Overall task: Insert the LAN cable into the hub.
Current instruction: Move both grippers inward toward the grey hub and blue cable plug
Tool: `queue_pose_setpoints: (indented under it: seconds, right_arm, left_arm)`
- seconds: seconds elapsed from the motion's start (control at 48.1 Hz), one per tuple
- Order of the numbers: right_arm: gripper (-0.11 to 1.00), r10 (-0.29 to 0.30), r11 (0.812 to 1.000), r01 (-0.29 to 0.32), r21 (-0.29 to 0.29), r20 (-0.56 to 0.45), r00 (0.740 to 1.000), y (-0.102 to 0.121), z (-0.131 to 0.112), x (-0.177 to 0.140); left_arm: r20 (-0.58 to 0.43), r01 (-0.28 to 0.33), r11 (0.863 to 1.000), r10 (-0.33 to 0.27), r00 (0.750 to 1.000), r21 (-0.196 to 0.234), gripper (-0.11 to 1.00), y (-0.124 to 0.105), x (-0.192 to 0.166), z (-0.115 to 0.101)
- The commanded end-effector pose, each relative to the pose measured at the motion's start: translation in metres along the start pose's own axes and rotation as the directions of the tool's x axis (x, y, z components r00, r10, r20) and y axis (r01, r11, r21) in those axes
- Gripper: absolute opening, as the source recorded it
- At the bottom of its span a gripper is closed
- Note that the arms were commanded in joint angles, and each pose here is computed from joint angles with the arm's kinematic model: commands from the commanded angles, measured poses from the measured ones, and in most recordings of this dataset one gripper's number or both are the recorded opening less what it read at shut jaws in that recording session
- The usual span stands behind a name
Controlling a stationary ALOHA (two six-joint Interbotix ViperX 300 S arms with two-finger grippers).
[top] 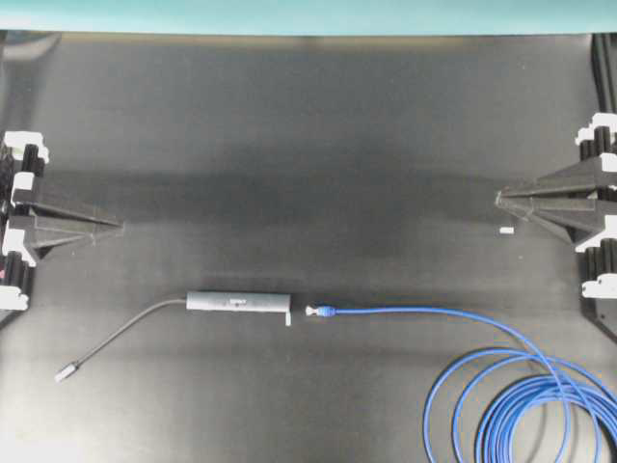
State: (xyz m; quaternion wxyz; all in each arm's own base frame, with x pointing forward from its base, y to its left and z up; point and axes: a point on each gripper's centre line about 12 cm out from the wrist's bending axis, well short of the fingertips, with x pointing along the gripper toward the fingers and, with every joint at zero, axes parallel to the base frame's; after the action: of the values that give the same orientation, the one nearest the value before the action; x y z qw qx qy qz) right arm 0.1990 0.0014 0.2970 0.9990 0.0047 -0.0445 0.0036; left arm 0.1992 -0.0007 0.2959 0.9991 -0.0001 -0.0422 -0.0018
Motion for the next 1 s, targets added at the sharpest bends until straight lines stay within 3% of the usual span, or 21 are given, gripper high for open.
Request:
queue_pose_setpoints:
  seconds: [0.0, 0.083, 0.166, 0.312, 0.437, 0.541, 0.811, 0.915, 0.978]
  right_arm:
    - [0.03, -0.005, 1.000, 0.005, 0.013, -0.012, 1.000, -0.001, 0.000, 0.004]
    - [0.00, -0.010, 0.998, 0.016, 0.055, -0.113, 0.994, -0.001, -0.011, 0.009]
    - [0.00, -0.002, 0.997, 0.021, 0.075, -0.243, 0.970, 0.000, -0.023, 0.015]
    - [0.00, 0.038, 0.996, 0.000, 0.087, -0.425, 0.904, 0.009, -0.041, 0.029]
    - [0.00, 0.072, 0.996, -0.031, 0.086, -0.542, 0.837, 0.020, -0.059, 0.046]
    - [0.00, 0.081, 0.996, -0.037, 0.083, -0.615, 0.784, 0.025, -0.076, 0.061]
    - [0.00, 0.074, 0.997, -0.038, 0.066, -0.735, 0.674, 0.030, -0.105, 0.103]
    - [0.04, 0.073, 0.997, -0.039, 0.062, -0.761, 0.644, 0.031, -0.115, 0.112]
    - [0.14, 0.073, 0.997, -0.040, 0.062, -0.766, 0.638, 0.032, -0.119, 0.115]
  left_arm:
    - [-0.054, 0.019, 1.000, -0.018, 0.998, 0.019, 0.06, -0.003, 0.007, -0.007]
    - [-0.110, 0.023, 1.000, -0.022, 0.994, 0.000, 0.00, -0.004, 0.011, -0.014]
    - [-0.151, 0.028, 1.000, -0.029, 0.988, -0.011, 0.00, -0.006, 0.014, -0.017]
    - [-0.250, 0.042, 0.999, -0.048, 0.967, -0.027, 0.00, -0.010, 0.021, -0.025]
    - [-0.312, 0.035, 0.997, -0.056, 0.948, -0.074, 0.00, -0.013, 0.030, -0.032]
    - [-0.353, 0.033, 0.994, -0.068, 0.933, -0.104, 0.00, -0.017, 0.041, -0.040]
    - [-0.449, 0.032, 0.994, -0.078, 0.890, -0.109, 0.00, -0.022, 0.066, -0.061]
    - [-0.477, 0.029, 0.994, -0.077, 0.876, -0.108, 0.00, -0.023, 0.076, -0.070]
    - [-0.485, 0.032, 0.994, -0.081, 0.871, -0.107, 0.00, -0.025, 0.082, -0.076]
